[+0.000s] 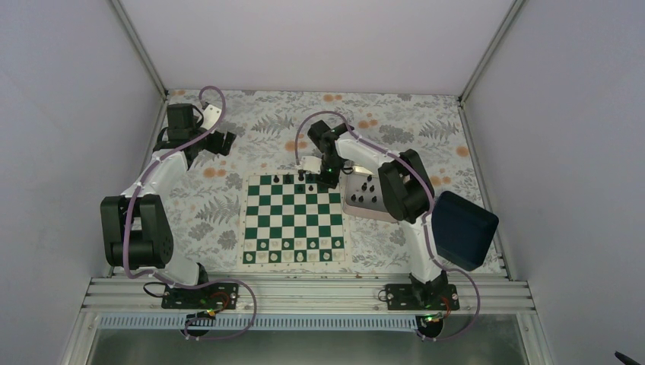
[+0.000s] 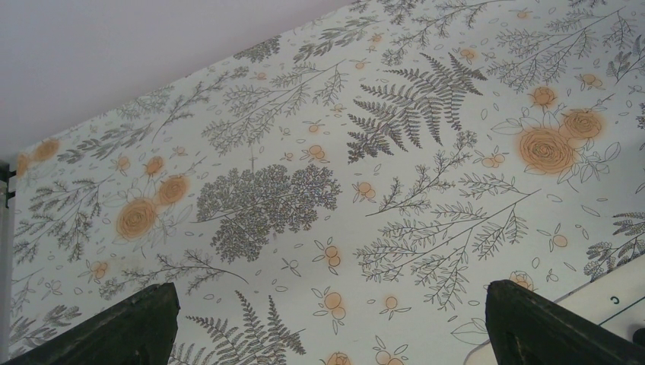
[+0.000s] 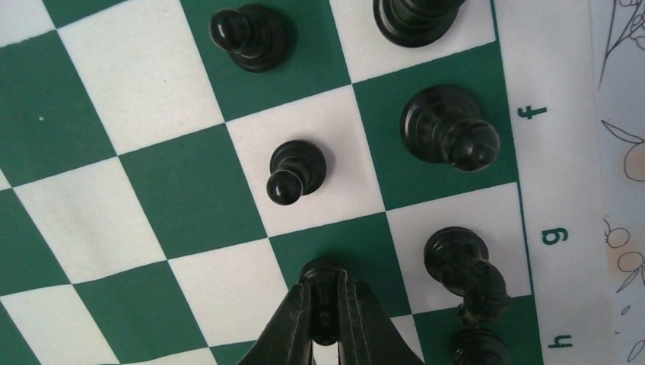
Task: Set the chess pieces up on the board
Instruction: Place the chess piece on the chessboard, then pick up the chess piece from the storage box.
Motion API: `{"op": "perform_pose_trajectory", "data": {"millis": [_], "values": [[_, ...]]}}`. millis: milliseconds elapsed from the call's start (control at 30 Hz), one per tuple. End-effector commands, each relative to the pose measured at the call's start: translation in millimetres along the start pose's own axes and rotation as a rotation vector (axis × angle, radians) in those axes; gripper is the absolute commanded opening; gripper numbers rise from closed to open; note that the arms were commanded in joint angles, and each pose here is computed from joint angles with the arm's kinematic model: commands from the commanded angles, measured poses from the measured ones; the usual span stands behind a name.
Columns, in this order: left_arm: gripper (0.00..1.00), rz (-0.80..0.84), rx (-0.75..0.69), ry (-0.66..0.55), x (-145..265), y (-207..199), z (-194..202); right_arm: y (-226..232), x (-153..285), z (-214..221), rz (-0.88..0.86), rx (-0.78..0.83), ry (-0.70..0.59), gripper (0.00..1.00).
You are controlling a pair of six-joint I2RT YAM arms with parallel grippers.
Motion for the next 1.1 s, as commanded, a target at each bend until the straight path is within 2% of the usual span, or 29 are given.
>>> {"op": "perform_pose_trajectory", "data": {"millis": [0, 233, 433, 567, 700, 867, 1067], "values": [[1.0, 0.007, -0.011, -0.013, -1.7, 0.5, -1.7, 1.6, -4.7, -6.1, -0.011, 0.024, -0.006, 0.07], [1.0, 0.01, -0.011, -0.014, -1.1, -0.1, -2.1, 0.9, 14.7, -7.8, 0.028, 0.024, -0.03, 0.26], [1.0, 0.005, -0.011, -0.011, -0.8, 0.7, -1.8, 1.4, 59.0, -3.5, 0.073, 0.003, -0.07, 0.28], [1.0, -0.002, -0.011, -0.01, -0.7, 1.3, -1.0, -9.0, 94.0, 28.8, 0.153, -0.074, -0.071, 0.3], [1.0, -0.001, -0.011, -0.012, -1.8, 1.6, -1.6, -33.6, 112.9, 78.6, 0.224, -0.201, -0.058, 0.32], [1.0, 0.006, -0.011, -0.014, -2.0, 0.9, -3.2, -51.6, 107.2, 122.7, 0.247, -0.302, -0.039, 0.34], [1.0, 0.006, -0.008, -0.011, -0.9, 0.7, -2.7, -59.7, 79.2, 138.0, 0.208, -0.339, -0.05, 0.34]]}}
Point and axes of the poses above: each gripper's point midway between its finger pads, its own x axis back along the fingers, its own y axis along the line the jaws close on, z = x × y, the point moved 5 cm from there along x, back along the fingers, and after that the axes turned 5 degrees about x, right-handed, at the moved point
